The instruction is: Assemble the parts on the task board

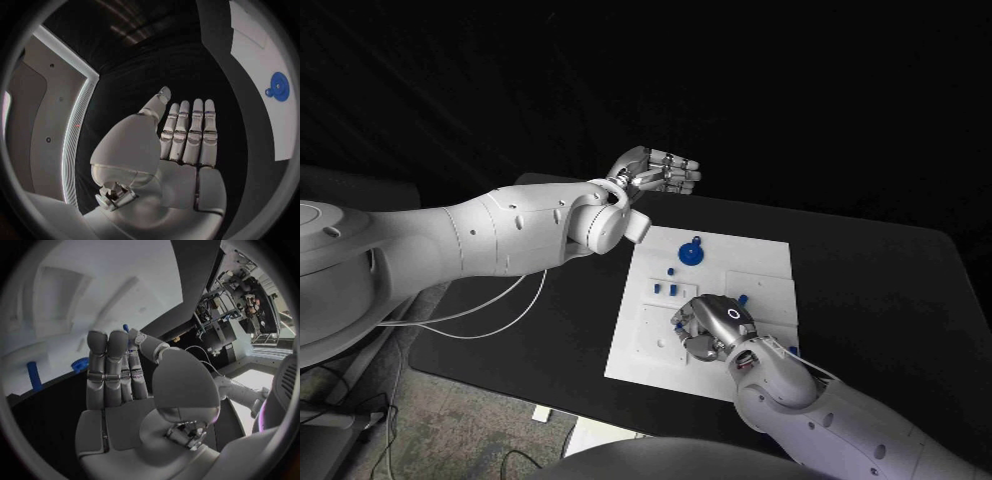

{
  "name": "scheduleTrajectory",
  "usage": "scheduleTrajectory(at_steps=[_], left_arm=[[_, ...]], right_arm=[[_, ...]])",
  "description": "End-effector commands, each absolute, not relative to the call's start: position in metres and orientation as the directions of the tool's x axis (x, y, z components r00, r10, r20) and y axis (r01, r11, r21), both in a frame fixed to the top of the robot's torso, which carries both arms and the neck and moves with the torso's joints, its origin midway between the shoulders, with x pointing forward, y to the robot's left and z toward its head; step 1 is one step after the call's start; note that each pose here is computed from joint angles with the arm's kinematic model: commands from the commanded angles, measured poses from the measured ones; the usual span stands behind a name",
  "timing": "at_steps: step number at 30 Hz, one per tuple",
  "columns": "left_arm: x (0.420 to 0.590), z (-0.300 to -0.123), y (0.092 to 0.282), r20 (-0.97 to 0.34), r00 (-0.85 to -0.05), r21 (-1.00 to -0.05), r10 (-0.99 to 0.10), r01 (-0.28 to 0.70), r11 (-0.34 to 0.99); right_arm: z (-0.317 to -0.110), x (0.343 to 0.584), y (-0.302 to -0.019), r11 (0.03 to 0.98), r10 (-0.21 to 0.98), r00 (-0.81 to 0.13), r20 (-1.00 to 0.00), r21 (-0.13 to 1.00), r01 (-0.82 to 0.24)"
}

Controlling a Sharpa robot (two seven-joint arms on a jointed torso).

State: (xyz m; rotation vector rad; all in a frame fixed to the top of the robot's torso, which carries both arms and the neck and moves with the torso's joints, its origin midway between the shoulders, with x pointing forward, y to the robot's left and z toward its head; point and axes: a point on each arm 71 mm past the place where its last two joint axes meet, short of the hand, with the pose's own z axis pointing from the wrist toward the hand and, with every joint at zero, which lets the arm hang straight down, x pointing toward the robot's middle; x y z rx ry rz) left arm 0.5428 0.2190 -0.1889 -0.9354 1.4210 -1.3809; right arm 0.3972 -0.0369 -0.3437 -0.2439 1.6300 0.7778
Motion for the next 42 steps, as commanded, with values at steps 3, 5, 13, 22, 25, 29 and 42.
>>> scheduleTrajectory(at_steps=[3, 5, 13, 22, 25, 29, 42], left_arm=[[0.5424, -0.1876, 0.2158, -0.091, -0.307, -0.994, -0.948, 0.079, 0.07], [0.5424, -0.1877, 0.2153, -0.09, -0.308, -0.995, -0.947, 0.078, 0.069], [0.5423, -0.188, 0.2147, -0.088, -0.313, -0.995, -0.946, 0.074, 0.068], [0.542, -0.1883, 0.214, -0.086, -0.319, -0.995, -0.944, 0.07, 0.067], [0.5419, -0.1884, 0.2141, -0.085, -0.32, -0.995, -0.944, 0.069, 0.067], [0.5418, -0.1885, 0.2148, -0.086, -0.319, -0.995, -0.944, 0.068, 0.067], [0.5419, -0.1885, 0.2147, -0.086, -0.319, -0.995, -0.944, 0.068, 0.068]], right_arm=[[-0.3448, 0.3973, -0.0361, 0.76, 0.244, -0.211, -0.946, 0.322, -0.564], [-0.3447, 0.3975, -0.0359, 0.763, 0.246, -0.207, -0.947, 0.321, -0.562], [-0.3453, 0.3988, -0.0353, 0.776, 0.243, -0.192, -0.951, 0.31, -0.55], [-0.3471, 0.4008, -0.0377, 0.788, 0.243, -0.184, -0.952, 0.304, -0.535], [-0.3477, 0.4013, -0.0382, 0.791, 0.242, -0.184, -0.953, 0.304, -0.532], [-0.3484, 0.4016, -0.0386, 0.792, 0.239, -0.187, -0.953, 0.303, -0.53], [-0.3514, 0.3999, -0.0365, 0.786, 0.23, -0.21, -0.95, 0.308, -0.536]])
